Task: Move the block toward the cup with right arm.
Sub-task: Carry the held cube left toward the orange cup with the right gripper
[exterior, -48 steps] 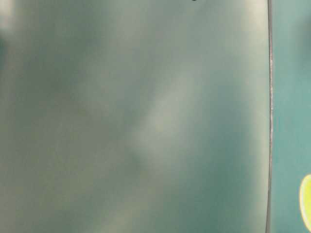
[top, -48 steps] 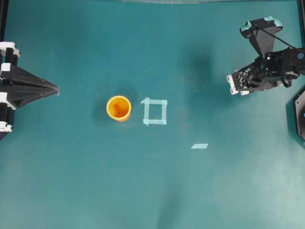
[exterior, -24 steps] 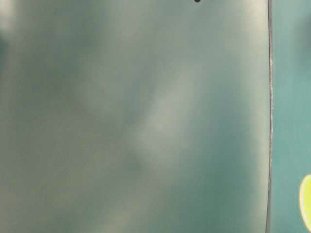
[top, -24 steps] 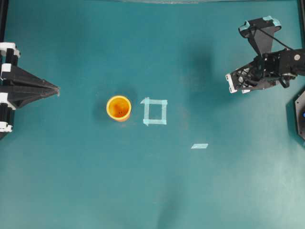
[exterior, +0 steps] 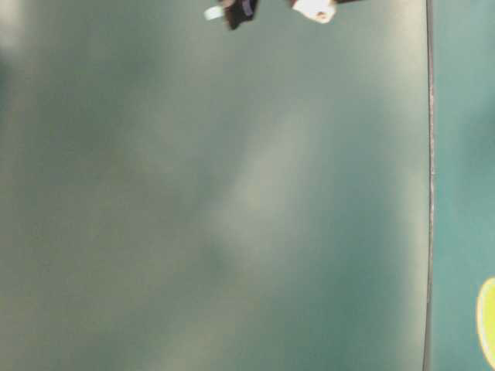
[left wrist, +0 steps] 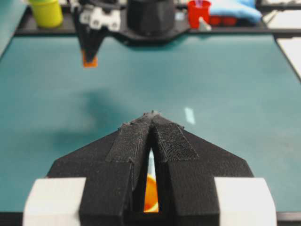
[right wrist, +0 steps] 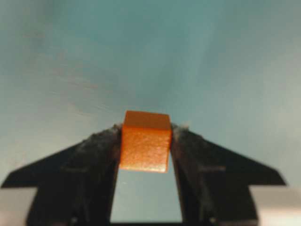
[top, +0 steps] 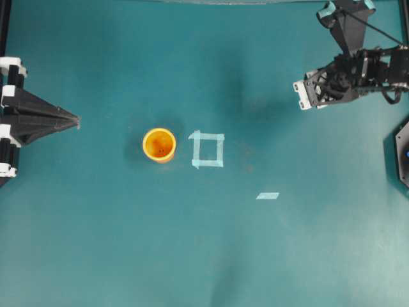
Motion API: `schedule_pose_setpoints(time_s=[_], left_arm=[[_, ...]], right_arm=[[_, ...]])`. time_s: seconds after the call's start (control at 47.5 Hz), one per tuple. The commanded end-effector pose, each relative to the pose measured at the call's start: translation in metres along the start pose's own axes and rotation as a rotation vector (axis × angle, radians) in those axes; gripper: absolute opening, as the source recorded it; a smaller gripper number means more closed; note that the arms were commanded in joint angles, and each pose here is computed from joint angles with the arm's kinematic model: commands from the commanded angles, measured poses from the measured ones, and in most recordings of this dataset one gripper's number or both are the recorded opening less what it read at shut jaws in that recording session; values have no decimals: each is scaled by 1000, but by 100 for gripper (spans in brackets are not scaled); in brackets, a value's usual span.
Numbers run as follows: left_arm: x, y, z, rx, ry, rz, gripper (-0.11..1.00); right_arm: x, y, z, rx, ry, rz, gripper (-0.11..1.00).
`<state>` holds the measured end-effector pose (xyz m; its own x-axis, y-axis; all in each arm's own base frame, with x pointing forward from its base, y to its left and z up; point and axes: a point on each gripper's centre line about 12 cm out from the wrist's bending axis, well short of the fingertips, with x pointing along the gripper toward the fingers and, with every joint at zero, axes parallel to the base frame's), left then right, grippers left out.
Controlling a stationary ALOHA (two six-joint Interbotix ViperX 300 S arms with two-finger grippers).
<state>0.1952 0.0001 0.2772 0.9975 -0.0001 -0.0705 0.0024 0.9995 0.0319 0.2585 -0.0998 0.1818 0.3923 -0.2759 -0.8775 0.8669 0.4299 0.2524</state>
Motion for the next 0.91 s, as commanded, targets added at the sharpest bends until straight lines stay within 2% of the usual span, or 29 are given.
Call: schedule_pose_setpoints(time_s=[0.0, 0.274, 0.568, 0.884], left_arm=[[2, 0, 11, 5, -26, 1, 0], [2, 0, 11, 5, -25, 0, 0], [2, 0, 11, 5, -23, 0, 0], [2, 0, 11, 6, -23, 0, 0]], right_arm=[[-15, 13, 13, -53, -52, 54, 41], [-26, 32, 33, -258, -110, 93, 41], [-33, 57, 52, -470, -207, 163, 41], [-43, 99, 72, -603, -340, 274, 41]])
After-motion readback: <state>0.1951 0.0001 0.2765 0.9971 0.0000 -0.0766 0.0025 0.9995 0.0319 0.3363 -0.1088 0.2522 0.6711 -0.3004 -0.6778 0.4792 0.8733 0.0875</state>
